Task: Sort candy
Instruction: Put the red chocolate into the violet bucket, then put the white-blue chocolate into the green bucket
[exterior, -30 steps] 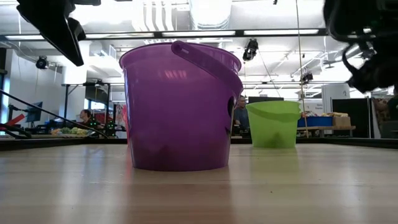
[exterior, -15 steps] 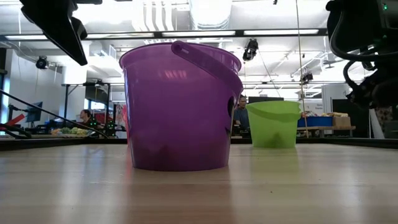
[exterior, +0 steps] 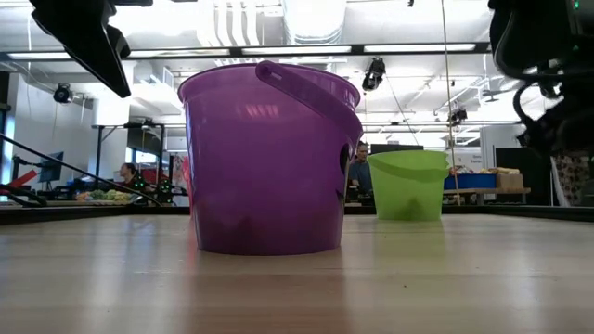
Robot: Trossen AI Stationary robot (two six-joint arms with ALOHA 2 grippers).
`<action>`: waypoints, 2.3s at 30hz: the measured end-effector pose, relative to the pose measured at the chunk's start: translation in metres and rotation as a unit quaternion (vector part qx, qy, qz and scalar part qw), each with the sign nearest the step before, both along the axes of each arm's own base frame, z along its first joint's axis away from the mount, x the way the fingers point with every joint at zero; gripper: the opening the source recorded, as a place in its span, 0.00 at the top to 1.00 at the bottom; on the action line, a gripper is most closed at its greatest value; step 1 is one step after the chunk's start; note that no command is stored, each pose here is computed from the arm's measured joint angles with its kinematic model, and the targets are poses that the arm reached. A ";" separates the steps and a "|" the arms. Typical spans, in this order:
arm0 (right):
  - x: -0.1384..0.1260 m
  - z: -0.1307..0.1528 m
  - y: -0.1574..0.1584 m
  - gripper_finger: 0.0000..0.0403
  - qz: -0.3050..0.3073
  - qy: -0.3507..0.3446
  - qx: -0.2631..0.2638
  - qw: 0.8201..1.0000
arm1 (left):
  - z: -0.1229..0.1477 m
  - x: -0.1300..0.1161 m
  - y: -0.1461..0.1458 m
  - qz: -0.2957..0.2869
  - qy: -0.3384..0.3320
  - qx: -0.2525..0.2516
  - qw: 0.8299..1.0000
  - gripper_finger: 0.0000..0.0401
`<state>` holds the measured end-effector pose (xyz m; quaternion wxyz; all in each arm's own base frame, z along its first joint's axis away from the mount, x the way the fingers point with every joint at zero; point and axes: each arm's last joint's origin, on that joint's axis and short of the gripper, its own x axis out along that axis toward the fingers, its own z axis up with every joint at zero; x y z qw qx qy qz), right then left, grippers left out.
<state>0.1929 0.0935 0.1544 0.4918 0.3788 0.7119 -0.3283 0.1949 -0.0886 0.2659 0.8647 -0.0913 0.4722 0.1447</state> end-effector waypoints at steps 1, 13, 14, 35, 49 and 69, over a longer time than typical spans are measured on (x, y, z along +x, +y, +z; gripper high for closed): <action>0.001 0.004 0.000 0.98 0.001 -0.006 -0.009 1.000 | 0.000 0.000 0.000 -0.001 0.001 -0.003 1.000 0.71; 0.041 0.113 -0.003 0.98 0.001 -0.310 -0.203 0.929 | 0.000 0.000 0.000 0.000 0.001 -0.005 1.000 0.71; 0.046 0.125 -0.003 0.98 0.008 -0.346 -0.224 0.911 | 0.000 0.000 0.000 0.000 0.001 -0.005 1.000 0.71; 0.136 0.159 0.031 0.98 0.227 -0.571 -0.319 0.722 | -0.001 -0.004 -0.010 -0.021 0.032 -0.079 0.996 0.71; 0.165 0.128 0.039 0.79 0.234 -0.567 -0.280 0.738 | -0.010 -0.028 -0.046 -0.037 0.051 -0.148 0.987 0.71; 0.162 0.139 0.028 0.56 0.231 -0.569 -0.291 0.734 | -0.062 -0.047 -0.108 -0.048 0.090 -0.157 0.982 0.44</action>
